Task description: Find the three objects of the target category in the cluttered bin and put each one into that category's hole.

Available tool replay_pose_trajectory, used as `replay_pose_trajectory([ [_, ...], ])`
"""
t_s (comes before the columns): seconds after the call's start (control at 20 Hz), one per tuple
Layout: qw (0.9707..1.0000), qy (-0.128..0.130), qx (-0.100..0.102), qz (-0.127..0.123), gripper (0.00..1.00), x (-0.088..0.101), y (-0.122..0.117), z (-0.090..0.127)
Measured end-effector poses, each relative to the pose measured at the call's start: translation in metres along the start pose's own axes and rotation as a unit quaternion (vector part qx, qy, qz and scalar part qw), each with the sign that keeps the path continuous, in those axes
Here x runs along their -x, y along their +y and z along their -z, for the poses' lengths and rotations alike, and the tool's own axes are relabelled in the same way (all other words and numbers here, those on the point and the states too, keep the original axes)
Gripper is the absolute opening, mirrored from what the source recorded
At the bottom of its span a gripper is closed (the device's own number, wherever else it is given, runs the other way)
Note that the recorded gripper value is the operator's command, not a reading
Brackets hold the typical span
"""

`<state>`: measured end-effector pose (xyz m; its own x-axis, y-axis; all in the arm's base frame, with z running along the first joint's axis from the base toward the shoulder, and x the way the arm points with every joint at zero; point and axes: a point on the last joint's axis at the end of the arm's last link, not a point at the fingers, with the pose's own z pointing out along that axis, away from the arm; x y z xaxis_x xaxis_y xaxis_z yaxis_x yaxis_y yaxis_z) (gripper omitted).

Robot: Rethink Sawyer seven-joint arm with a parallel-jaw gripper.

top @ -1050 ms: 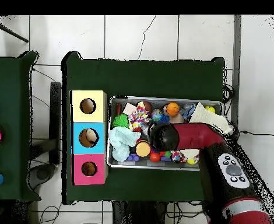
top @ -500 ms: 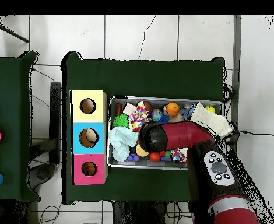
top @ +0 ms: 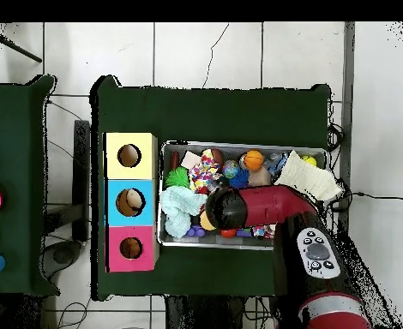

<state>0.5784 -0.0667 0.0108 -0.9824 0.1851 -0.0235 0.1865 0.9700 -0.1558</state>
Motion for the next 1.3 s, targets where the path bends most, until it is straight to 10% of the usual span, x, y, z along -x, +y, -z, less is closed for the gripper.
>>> replay_pose_trajectory([
  [1.3, 0.9988, -0.047, -0.01, -0.011, 1.0, -0.034, -0.037, -0.071],
])
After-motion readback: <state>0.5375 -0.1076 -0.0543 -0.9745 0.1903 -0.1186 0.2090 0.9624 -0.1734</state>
